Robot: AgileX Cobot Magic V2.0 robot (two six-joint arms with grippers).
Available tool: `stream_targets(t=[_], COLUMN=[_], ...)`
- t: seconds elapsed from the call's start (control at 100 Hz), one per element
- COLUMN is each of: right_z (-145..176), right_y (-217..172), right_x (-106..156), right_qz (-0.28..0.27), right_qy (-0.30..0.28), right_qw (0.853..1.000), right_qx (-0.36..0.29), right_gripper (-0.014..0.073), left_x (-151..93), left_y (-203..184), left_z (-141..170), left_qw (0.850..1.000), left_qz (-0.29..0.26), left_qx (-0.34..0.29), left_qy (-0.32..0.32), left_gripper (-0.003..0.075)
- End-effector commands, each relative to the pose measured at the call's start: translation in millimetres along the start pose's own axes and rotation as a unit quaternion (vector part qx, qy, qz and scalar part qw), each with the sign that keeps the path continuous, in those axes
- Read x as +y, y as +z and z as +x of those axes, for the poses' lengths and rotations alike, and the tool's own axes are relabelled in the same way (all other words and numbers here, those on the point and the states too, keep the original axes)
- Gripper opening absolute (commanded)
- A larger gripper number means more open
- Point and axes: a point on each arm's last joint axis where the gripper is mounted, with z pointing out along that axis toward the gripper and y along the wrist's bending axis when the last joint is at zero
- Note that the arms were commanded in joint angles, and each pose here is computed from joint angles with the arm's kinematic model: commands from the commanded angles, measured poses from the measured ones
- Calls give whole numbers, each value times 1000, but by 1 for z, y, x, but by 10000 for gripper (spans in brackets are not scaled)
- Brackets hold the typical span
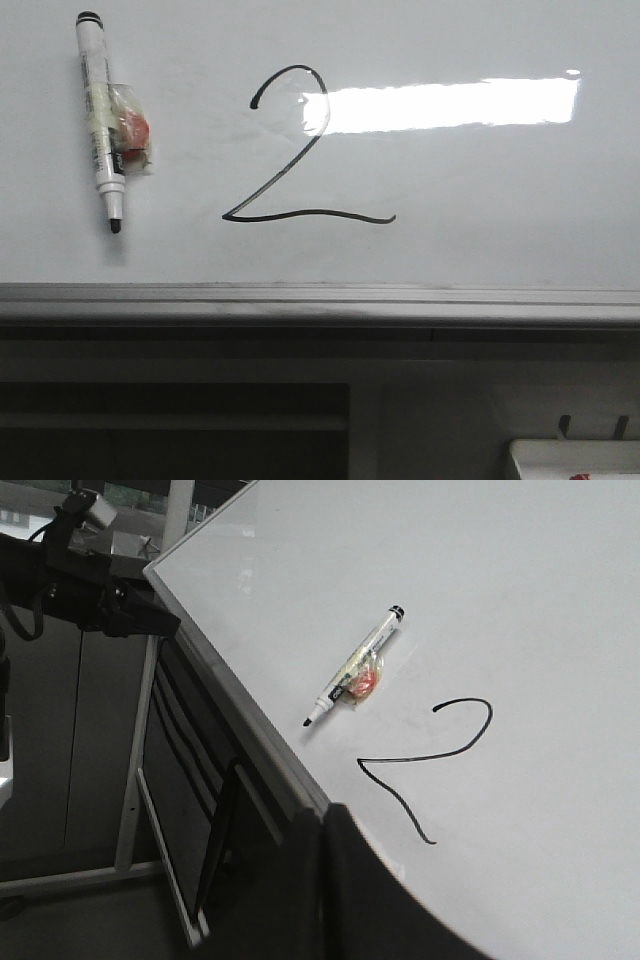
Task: Write number 2 on whiteboard
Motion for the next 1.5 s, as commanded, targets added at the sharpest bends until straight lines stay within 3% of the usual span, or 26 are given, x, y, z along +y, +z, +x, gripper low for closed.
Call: stream_targets(t=[0.0, 0.69, 0.81, 1.01, 1.13, 1.27, 1.39, 1.49], right_z=[-14, -14, -15, -16, -15, -10, -7, -6], right_y=[-1, -1, -1, -2, -2, -4, -8, -13], right_x=[-5, -5, -2, -4, -9, -17, -26, -33], right_qz=[14, 14, -3, 12, 62, 163, 267, 357], right_qy=[-6, -6, 63, 118, 124, 100, 93, 84], right_qw=[999, 999, 997, 992, 989, 982, 959, 930], right_qx=[-43, -43, -47, -51, -47, -10, 15, 30], right_gripper=[-60, -60, -60, -60, -60, -60, -60, -60], left_x=[-1, -1, -1, -1, -1, -1, -1, -1], left_y=[-1, -1, -1, -1, -1, -1, -1, -1], left_z=[-2, -2, -2, -2, -2, -2, -2, -2], left_qw=[999, 999, 999, 999, 999, 999, 999, 999], left_qz=[7, 7, 7, 7, 7, 7, 7, 7], left_qx=[-32, -32, -32, -32, -32, -32, -32, -32], left_qy=[-5, -5, -5, -5, -5, -5, -5, -5], left_gripper=[-20, -20, -20, -20, -20, -20, -20, -20])
